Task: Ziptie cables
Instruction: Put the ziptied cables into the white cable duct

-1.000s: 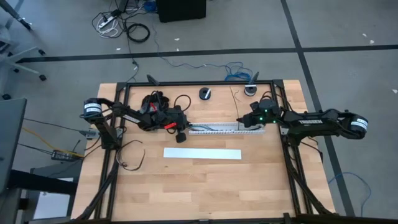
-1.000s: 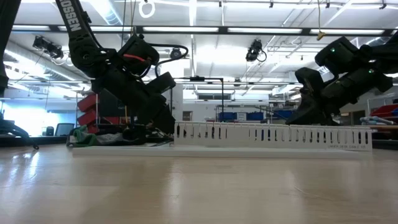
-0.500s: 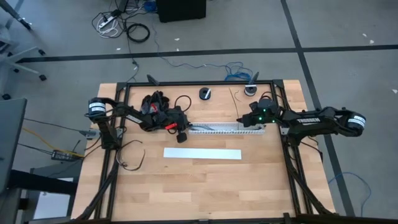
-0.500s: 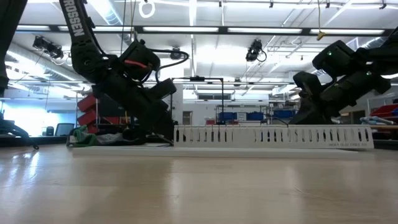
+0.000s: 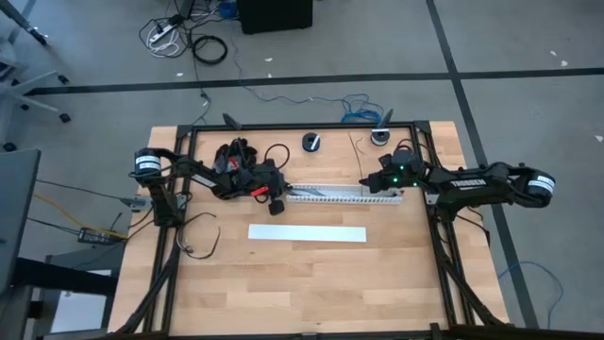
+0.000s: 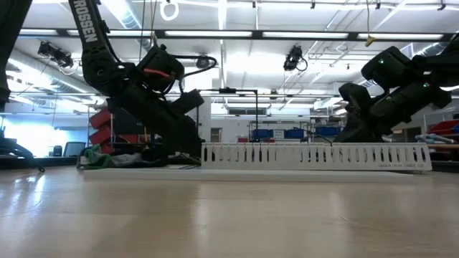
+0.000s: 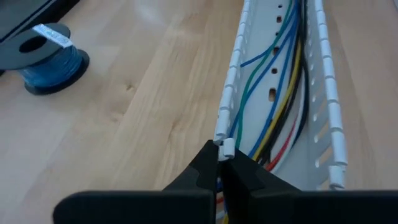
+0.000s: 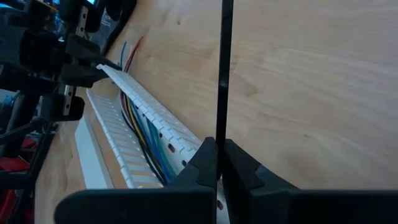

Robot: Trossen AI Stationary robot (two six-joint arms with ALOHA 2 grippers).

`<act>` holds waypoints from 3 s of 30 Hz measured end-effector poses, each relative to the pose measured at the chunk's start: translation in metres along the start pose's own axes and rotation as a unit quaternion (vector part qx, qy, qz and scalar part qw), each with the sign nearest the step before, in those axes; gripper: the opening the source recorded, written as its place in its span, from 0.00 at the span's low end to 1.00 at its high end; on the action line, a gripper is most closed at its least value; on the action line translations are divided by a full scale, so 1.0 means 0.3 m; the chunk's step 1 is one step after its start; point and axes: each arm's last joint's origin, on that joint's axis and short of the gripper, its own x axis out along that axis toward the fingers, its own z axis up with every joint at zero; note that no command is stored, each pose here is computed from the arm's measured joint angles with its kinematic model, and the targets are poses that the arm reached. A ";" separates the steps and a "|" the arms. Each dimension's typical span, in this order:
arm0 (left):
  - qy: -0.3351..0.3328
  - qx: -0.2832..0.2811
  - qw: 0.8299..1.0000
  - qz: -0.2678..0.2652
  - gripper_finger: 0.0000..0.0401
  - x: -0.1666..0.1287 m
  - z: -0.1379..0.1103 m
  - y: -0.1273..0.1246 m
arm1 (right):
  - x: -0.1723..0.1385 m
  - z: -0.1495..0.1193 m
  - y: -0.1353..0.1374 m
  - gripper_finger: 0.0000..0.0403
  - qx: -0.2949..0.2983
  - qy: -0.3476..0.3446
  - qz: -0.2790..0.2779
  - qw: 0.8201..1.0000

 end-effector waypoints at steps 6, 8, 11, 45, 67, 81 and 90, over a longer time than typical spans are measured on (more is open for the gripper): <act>-0.001 0.035 0.999 0.017 0.00 -0.001 0.003 0.001 | -0.009 0.005 0.001 0.00 0.030 0.004 0.015 0.999; -0.001 0.043 0.999 0.020 0.00 -0.001 0.005 0.002 | -0.013 0.009 0.003 0.00 0.035 0.001 0.020 0.999; -0.003 0.044 0.999 0.021 0.00 0.000 0.007 0.002 | -0.020 0.015 0.006 0.00 0.039 -0.006 0.026 0.999; -0.025 0.096 0.995 0.031 0.00 -0.003 0.025 -0.012 | -0.036 0.014 -0.042 0.00 0.159 0.045 0.003 0.986; -0.058 0.106 0.991 0.059 0.00 -0.033 0.072 -0.024 | -0.037 0.008 -0.047 0.00 0.158 0.053 -0.005 0.986; -0.054 0.108 0.991 0.056 0.00 -0.035 0.072 -0.025 | -0.037 0.007 -0.045 0.00 0.154 0.058 0.002 0.986; -0.053 0.107 0.991 0.059 0.00 -0.035 0.073 -0.025 | -0.036 0.007 -0.045 0.02 0.153 0.062 0.004 0.986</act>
